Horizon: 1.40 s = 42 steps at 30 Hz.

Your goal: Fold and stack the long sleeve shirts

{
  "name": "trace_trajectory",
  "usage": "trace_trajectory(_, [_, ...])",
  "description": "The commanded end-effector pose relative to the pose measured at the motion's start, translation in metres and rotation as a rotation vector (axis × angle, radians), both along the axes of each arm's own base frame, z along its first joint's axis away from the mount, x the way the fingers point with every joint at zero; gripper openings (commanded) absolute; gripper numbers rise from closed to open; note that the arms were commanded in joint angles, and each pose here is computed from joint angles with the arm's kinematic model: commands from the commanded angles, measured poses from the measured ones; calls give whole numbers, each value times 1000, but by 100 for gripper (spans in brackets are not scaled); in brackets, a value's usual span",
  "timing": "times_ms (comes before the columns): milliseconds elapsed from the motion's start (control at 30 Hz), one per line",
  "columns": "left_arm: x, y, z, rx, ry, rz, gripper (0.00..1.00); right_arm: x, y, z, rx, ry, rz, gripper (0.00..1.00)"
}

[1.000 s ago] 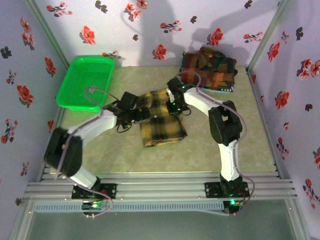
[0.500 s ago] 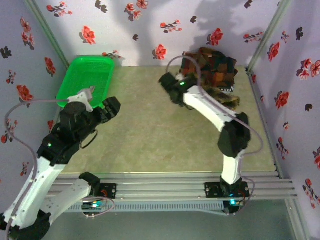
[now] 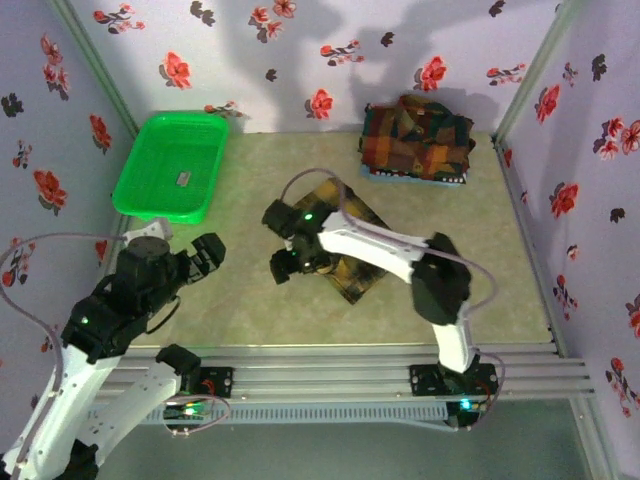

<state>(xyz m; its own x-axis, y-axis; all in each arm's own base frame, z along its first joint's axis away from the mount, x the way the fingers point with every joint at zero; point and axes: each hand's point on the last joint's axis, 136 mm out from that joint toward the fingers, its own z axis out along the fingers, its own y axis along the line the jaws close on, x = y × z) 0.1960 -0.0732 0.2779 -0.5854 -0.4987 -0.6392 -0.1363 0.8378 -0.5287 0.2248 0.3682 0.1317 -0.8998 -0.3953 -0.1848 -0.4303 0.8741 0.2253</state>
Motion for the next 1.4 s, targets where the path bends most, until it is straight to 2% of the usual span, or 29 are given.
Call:
trace_trajectory(0, [15, -13, -19, -58, 45, 22, 100, 20, -28, 62, 146, -14, -131, 81])
trace_trajectory(67, [28, -38, -40, -129, 100, -15, 100, 50, -76, 74, 124, -74, -219, 81])
trace_trajectory(167, [52, -90, -73, -207, 177, -82, 100, 92, -152, 62, 10, -119, -329, 80])
trace_trajectory(200, [59, -107, -79, -221, 185, -107, 100, 103, -174, 51, -45, -125, -353, 77])
trace_trajectory(233, [68, -127, -87, -235, 202, -133, 99, 113, -196, 38, -97, -114, -383, 70])
trace_trajectory(267, [77, -145, -99, -238, 237, -146, 92, 122, -216, 23, -128, -92, -414, 63])
trace_trajectory(333, [94, -179, -113, -259, 265, -180, 71, 133, -240, -9, -120, -47, -478, 47])
trace_trajectory(367, [101, -192, -121, -261, 282, -192, 67, 140, -245, -18, -83, -37, -506, 41])
trace_trajectory(467, [120, -221, -157, -228, 367, -199, 48, 145, -256, -45, -63, -24, -533, 33])
trace_trajectory(533, [130, -231, -182, -195, 416, -190, 38, 140, -247, -62, -28, 28, -521, 31])
trace_trajectory(633, [145, -233, -211, -120, 483, -177, 32, 128, -243, -84, -13, 81, -548, 29])
trace_trajectory(867, [182, -209, -252, 50, 575, -203, 28, 70, -196, -118, 127, 258, -651, 25])
trace_trajectory(1000, [213, -200, -253, 131, 551, -288, 28, 25, -118, -109, 300, 354, -670, 24])
trace_trajectory(1133, [239, -246, -236, 84, 434, -531, 30, 14, -21, -78, 552, 428, -698, 25])
trace_trajectory(1200, [246, -266, -214, 43, 360, -623, 34, 25, 12, -48, 693, 449, -716, 30])
trace_trajectory(1267, [253, -263, -182, 38, 279, -633, 43, 32, 28, -15, 782, 472, -721, 42])
trace_trajectory(1300, [257, -258, -164, 25, 235, -625, 47, 33, 27, -3, 801, 474, -725, 43])
trace_trajectory(1367, [262, -235, -121, -13, 151, -573, 66, 28, 10, 18, 787, 442, -729, 53])
